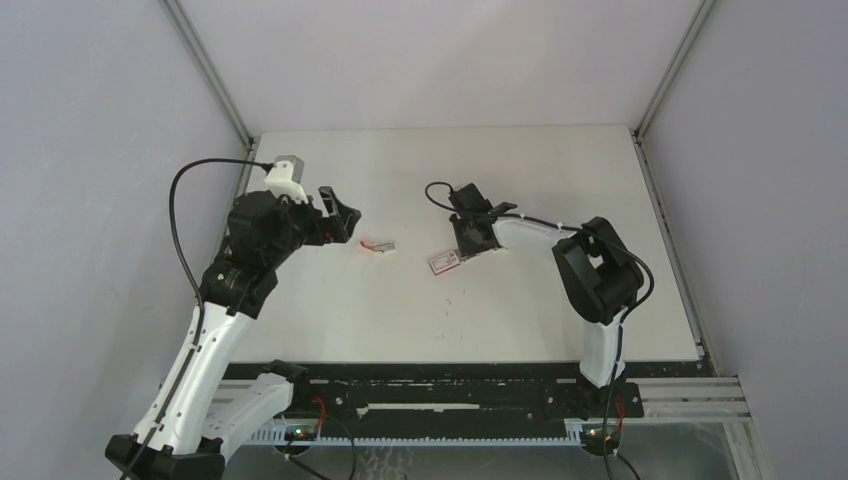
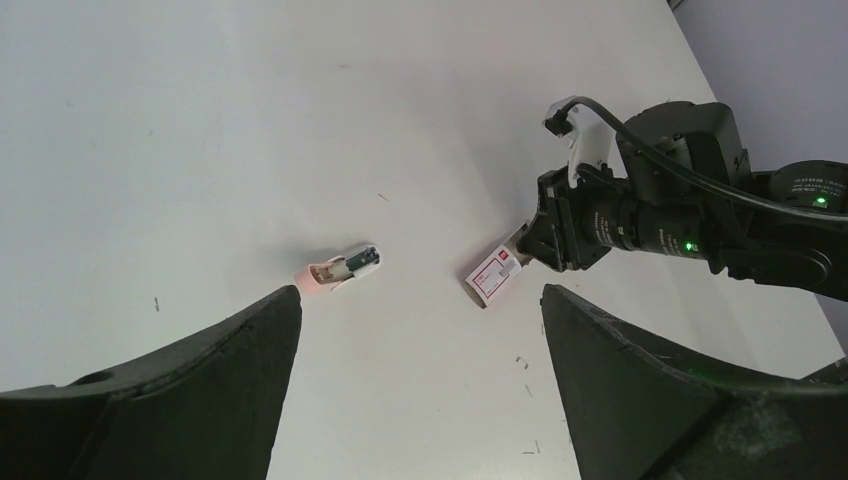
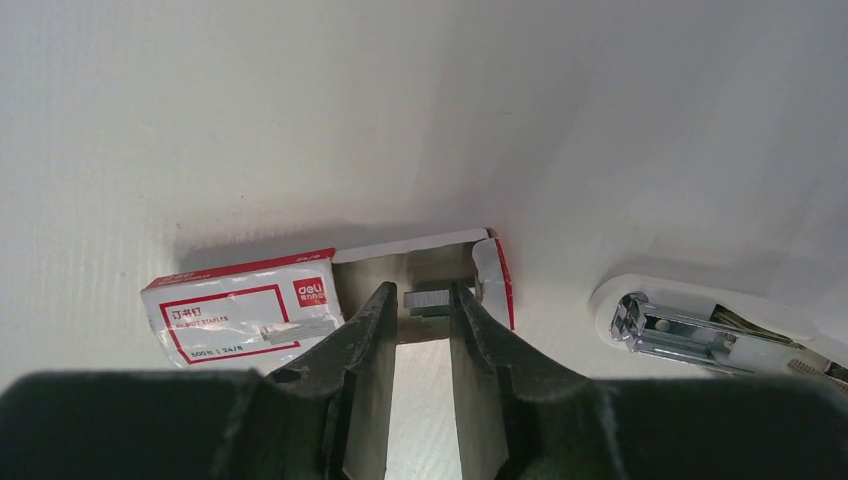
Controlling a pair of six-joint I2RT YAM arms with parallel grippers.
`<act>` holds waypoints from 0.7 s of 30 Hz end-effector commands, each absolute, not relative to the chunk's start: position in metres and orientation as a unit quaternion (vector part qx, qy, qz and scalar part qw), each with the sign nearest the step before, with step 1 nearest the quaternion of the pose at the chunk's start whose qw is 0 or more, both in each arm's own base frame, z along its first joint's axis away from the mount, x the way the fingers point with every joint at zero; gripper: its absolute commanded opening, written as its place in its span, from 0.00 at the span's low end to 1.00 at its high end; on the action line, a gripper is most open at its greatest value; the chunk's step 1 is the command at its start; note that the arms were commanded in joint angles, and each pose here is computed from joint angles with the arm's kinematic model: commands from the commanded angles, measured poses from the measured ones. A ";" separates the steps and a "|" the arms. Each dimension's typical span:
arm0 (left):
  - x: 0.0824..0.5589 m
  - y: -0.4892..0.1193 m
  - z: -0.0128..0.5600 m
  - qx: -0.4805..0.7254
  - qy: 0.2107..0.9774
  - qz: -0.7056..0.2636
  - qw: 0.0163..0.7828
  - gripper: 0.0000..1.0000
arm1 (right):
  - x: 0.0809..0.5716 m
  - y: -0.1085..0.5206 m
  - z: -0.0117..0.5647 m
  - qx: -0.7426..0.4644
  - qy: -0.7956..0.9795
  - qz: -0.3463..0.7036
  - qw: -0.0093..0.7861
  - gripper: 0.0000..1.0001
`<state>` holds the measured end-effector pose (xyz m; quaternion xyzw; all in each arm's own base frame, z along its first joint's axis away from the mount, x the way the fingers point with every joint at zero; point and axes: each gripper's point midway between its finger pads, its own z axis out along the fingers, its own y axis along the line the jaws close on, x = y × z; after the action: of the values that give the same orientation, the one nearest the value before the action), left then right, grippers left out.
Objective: Load the staples into the stapler
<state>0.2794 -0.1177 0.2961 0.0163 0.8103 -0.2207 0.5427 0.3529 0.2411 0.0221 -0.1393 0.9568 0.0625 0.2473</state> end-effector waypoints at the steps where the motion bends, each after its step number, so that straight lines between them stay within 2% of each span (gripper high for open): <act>1: 0.280 -0.118 0.318 0.020 0.788 -0.233 0.569 0.93 | 0.362 0.249 0.033 -0.141 0.951 0.056 0.269 0.24; 8: 0.279 -0.118 0.319 0.020 0.785 -0.234 0.573 0.94 | 0.364 0.250 0.040 -0.140 0.948 0.057 0.280 0.10; 15: 0.278 -0.131 0.317 0.026 0.775 -0.272 0.570 0.93 | 0.365 0.255 0.087 -0.141 0.933 0.095 0.316 0.08; 21: 0.270 -0.156 0.311 0.064 0.753 -0.323 0.570 0.91 | 0.347 0.267 0.132 -0.148 0.912 0.204 0.323 0.08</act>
<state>0.2772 -0.1350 0.3048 0.0355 0.7830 -0.2721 0.5582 0.3511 0.2507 0.0776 -0.1414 0.9406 0.1115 0.2878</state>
